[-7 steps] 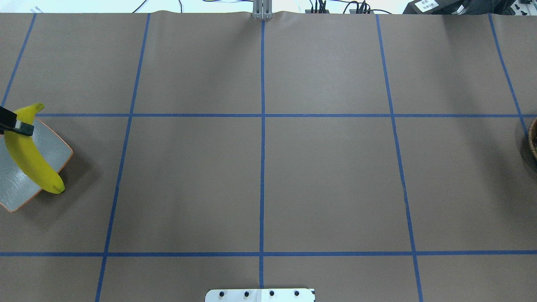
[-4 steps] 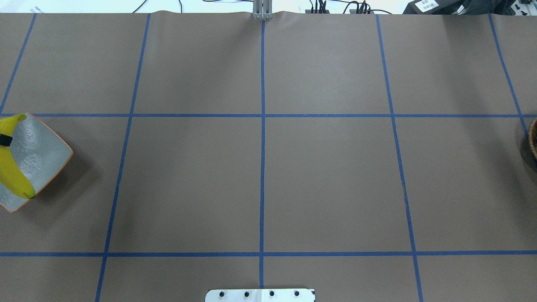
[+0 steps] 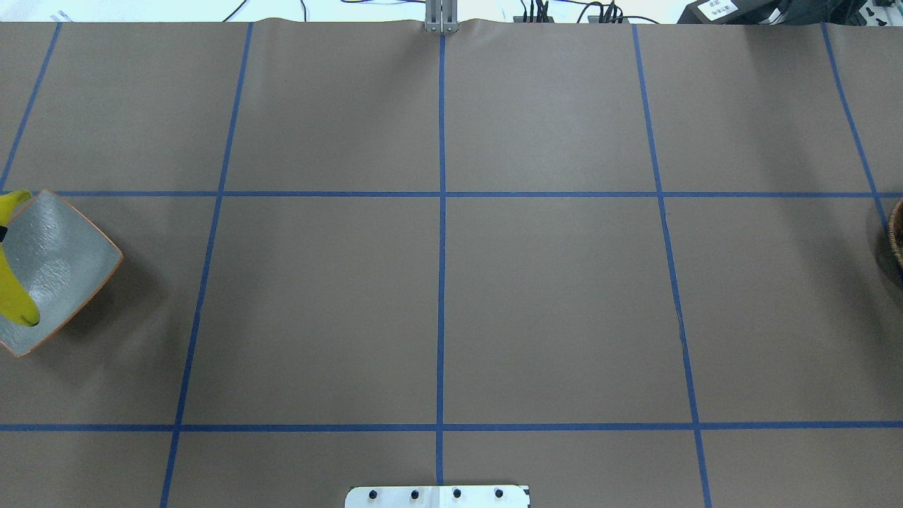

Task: Transfer all bananas from basket to plate

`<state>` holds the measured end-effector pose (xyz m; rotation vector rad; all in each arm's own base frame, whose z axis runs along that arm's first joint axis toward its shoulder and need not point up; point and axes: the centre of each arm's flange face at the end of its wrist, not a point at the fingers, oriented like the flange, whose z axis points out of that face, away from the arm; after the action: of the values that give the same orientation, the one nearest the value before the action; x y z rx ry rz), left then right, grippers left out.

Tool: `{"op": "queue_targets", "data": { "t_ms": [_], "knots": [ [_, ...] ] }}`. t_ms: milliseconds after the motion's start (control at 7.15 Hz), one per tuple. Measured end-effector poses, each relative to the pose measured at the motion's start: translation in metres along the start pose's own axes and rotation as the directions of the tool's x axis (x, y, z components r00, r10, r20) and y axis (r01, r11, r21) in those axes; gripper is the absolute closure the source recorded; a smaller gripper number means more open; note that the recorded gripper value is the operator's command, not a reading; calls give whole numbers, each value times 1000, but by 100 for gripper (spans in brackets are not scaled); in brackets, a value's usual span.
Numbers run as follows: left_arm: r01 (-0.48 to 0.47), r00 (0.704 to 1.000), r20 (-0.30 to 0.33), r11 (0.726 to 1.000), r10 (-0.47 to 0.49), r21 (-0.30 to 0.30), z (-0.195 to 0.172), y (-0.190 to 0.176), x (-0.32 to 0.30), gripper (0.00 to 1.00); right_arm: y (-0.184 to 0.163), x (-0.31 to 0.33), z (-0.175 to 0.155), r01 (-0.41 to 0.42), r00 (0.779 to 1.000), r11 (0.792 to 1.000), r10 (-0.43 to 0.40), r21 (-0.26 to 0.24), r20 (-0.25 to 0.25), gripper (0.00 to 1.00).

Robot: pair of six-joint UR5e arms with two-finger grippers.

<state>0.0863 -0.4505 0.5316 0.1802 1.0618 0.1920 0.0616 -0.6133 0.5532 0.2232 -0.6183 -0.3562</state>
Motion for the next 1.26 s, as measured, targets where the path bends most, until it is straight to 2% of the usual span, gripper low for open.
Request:
{"op": "queue_targets", "data": {
  "t_ms": [420, 839, 1259],
  "knots": [
    [9, 1000, 6, 1000, -9, -1, 6, -14, -10, 100, 17, 19, 11, -58, 998, 998, 58, -27, 4, 0],
    [23, 1000, 9, 1000, -23, -8, 16, -31, -21, 100, 24, 24, 14, -72, 997, 997, 72, -29, 4, 0],
    [27, 1000, 6, 1000, -27, -12, 17, -22, -27, 100, 24, 24, 14, -73, 997, 997, 73, -28, 3, 0]
  ]
}}
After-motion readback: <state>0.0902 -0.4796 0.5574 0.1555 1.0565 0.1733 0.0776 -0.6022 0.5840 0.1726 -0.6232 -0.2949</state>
